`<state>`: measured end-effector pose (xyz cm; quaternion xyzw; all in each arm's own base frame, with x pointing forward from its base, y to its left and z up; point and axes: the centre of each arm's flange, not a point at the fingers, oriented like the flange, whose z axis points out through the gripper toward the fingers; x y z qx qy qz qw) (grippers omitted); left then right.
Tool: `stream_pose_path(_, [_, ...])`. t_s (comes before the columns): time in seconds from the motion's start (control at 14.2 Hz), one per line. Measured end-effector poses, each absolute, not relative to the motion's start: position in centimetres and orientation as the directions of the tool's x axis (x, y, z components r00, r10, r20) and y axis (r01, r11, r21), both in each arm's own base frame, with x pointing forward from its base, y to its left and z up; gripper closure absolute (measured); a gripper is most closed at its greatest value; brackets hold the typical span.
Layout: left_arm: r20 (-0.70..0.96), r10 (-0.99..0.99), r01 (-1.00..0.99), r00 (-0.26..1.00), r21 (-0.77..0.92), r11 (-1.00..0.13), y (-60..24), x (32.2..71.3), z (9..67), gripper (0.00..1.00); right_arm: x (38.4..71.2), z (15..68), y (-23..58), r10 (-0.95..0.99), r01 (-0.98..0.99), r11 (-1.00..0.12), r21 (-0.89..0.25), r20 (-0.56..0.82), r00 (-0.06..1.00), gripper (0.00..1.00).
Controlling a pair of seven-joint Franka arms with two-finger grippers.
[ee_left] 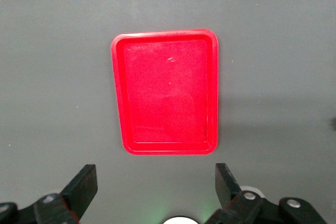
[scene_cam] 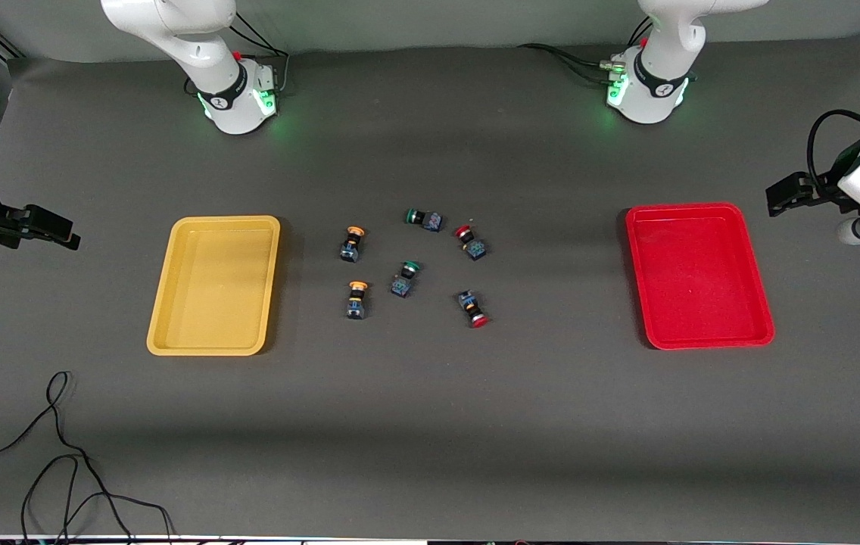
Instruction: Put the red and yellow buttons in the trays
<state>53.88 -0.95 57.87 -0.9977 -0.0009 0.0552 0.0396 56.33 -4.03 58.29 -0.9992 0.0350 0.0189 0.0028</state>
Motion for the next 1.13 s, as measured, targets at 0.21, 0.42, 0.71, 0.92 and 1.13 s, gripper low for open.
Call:
stream_pose_path(0.21, [-0.107, 0.005, -0.003, 0.994, -0.079, -0.997, -1.0, 54.0, 58.2, 0.0, 56.3, 58.3, -4.0, -0.069, -0.069, -0.998, -0.004, -0.039, 0.997, 0.0])
stream_pose_path(0.42, [-0.129, 0.002, -0.008, 0.992, -0.079, -0.997, -1.2, 54.1, 58.4, 0.0, 56.2, 57.9, -2.8, -0.05, -0.05, -0.999, -0.006, -0.06, 0.997, 0.0])
stream_pose_path(0.71, [-0.164, -0.006, -0.019, 0.986, -0.078, -0.997, -1.7, 54.4, 58.1, 0.0, 55.6, 55.4, 7.2, -0.064, -0.064, -0.998, -0.004, -0.092, 0.994, 0.0])
stream_pose_path(0.92, [-0.194, -0.023, -0.039, 0.981, -0.077, -0.996, -2.8, 54.2, 57.6, 0.0, 53.4, 52.3, 17.5, -0.134, -0.134, -0.991, -0.004, -0.076, 0.988, 0.0])
stream_pose_path(1.13, [-0.224, -0.054, -0.073, 0.973, -0.078, -0.994, -6.2, 54.4, 56.1, 0.0, 49.2, 49.7, 26.6, -0.197, -0.197, -0.98, 0.013, -0.074, 0.978, 0.0])
